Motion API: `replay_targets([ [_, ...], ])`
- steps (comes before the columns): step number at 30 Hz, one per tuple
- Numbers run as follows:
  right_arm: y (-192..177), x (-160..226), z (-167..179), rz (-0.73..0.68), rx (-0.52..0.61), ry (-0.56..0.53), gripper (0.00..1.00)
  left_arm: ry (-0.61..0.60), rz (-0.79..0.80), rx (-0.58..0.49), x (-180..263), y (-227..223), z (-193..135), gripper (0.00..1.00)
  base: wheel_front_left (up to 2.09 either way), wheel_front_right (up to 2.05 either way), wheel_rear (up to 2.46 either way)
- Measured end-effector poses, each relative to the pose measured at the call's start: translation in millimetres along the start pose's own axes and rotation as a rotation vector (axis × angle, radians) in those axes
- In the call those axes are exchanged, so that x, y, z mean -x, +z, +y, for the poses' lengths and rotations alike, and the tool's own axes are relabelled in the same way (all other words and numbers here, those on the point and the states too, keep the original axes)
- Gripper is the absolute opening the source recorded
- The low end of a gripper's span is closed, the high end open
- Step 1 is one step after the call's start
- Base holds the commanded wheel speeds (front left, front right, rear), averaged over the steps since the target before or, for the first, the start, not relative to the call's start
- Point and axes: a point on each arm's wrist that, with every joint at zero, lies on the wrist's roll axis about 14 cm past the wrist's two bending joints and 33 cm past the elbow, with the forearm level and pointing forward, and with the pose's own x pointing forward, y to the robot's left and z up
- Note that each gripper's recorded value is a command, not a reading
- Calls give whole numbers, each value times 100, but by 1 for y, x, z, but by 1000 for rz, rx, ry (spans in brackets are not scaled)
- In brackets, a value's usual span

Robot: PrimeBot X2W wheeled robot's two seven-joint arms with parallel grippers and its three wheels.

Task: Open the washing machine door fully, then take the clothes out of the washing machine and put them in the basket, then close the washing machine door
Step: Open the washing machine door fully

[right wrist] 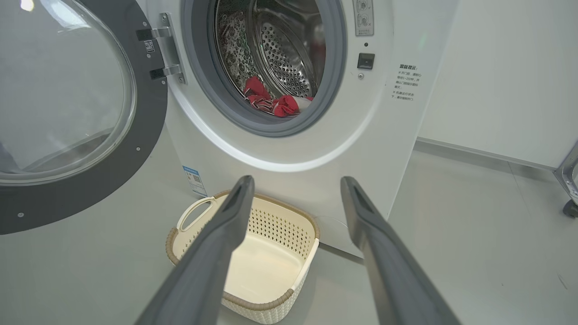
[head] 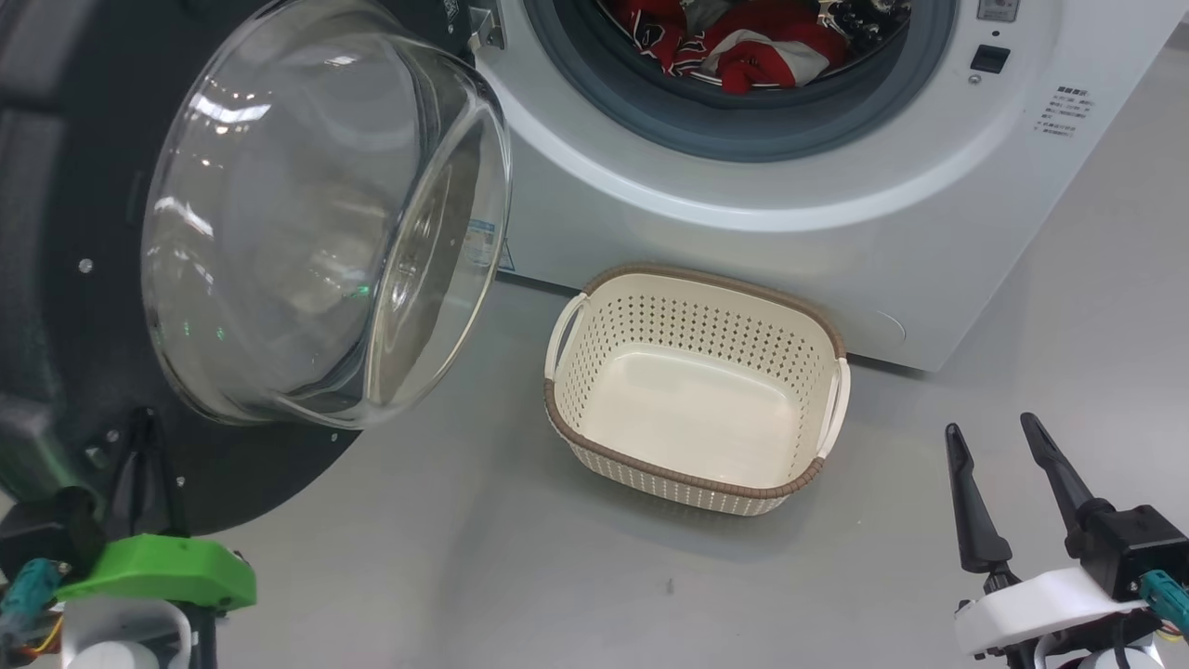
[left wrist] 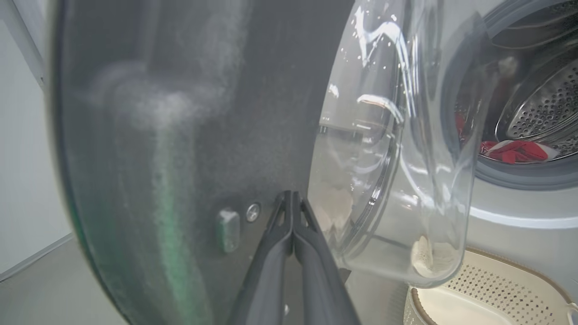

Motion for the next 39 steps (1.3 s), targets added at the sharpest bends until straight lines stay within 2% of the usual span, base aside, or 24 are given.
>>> replay_targets([
  [9, -3, -2, -4, 6, -3, -7, 100, 75, -14, -7, -15, 4, 25, 0, 0, 0, 0],
  [22, -2, -6, -6, -1, -6, -7, 100, 135, -33, -12, -28, 7, 43, 0, 0, 0, 0],
  [39, 4, -4, -5, -16, -4, -2, 100, 140, -58, -5, -28, 5, 43, 0, 0, 0, 0],
])
